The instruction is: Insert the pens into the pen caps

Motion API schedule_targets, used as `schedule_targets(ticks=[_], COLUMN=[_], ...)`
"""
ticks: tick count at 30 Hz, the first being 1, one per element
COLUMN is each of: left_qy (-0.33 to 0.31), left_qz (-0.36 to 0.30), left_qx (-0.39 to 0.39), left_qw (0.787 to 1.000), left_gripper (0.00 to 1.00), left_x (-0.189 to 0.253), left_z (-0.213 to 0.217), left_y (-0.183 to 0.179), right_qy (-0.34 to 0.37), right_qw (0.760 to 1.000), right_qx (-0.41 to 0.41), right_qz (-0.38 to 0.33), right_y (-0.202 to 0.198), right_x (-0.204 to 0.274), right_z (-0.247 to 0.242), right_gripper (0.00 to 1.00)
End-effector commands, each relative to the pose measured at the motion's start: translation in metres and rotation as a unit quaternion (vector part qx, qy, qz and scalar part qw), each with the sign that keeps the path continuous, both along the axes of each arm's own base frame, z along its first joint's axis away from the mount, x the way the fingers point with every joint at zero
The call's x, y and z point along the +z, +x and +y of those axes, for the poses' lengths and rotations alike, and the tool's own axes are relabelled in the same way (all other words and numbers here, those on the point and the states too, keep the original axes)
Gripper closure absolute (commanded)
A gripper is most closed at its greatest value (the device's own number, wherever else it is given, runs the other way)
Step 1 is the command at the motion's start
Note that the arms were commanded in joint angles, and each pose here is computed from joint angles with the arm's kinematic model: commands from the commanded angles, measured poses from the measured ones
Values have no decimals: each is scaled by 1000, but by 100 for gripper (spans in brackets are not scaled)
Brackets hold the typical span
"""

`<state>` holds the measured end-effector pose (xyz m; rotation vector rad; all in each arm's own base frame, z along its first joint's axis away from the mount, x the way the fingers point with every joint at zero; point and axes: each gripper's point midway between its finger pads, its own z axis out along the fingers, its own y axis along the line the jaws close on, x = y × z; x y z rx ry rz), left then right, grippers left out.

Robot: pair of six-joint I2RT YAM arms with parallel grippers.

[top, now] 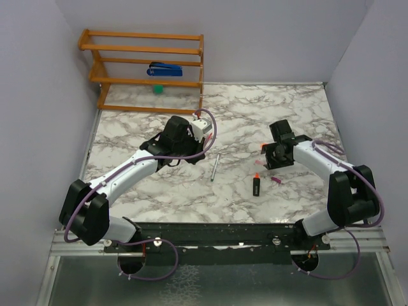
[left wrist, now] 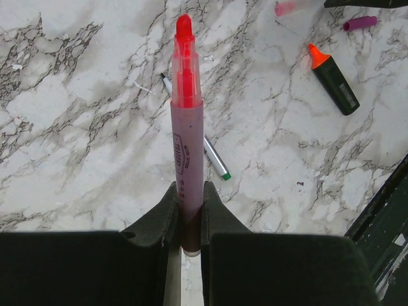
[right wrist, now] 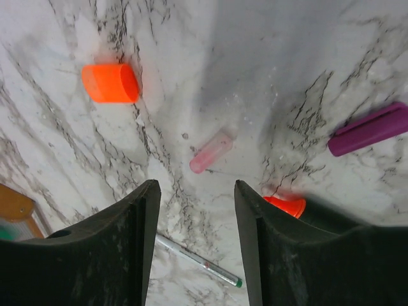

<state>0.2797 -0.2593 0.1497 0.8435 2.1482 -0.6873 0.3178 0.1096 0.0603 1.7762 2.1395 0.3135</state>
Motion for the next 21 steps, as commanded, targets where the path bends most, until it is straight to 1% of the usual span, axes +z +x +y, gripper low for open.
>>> schedule_targets(ticks=[1, 7, 15, 21], left_qy=[12, 16, 23, 27], left_qz=[-5, 0, 4, 5], left_qx=[3, 3, 6, 8], left_qw=[1000, 1000, 1000, 1000], left_gripper=[100, 100, 100, 100], left_x=[-3, -8, -13, -16], left_z=[4, 4, 4, 5], left_y=[-1, 0, 1, 2], right_qy=[-18, -7, 10, 13], right_qw=[999, 1000, 1000, 1000], right_qx=[-24, -10, 7, 11], right_qz=[-18, -10, 13, 21], right_y=[11, 14, 13, 10], right_x=[-3, -17, -32, -37], right_z=[-16, -10, 0, 1], right_gripper=[46, 47, 52, 54])
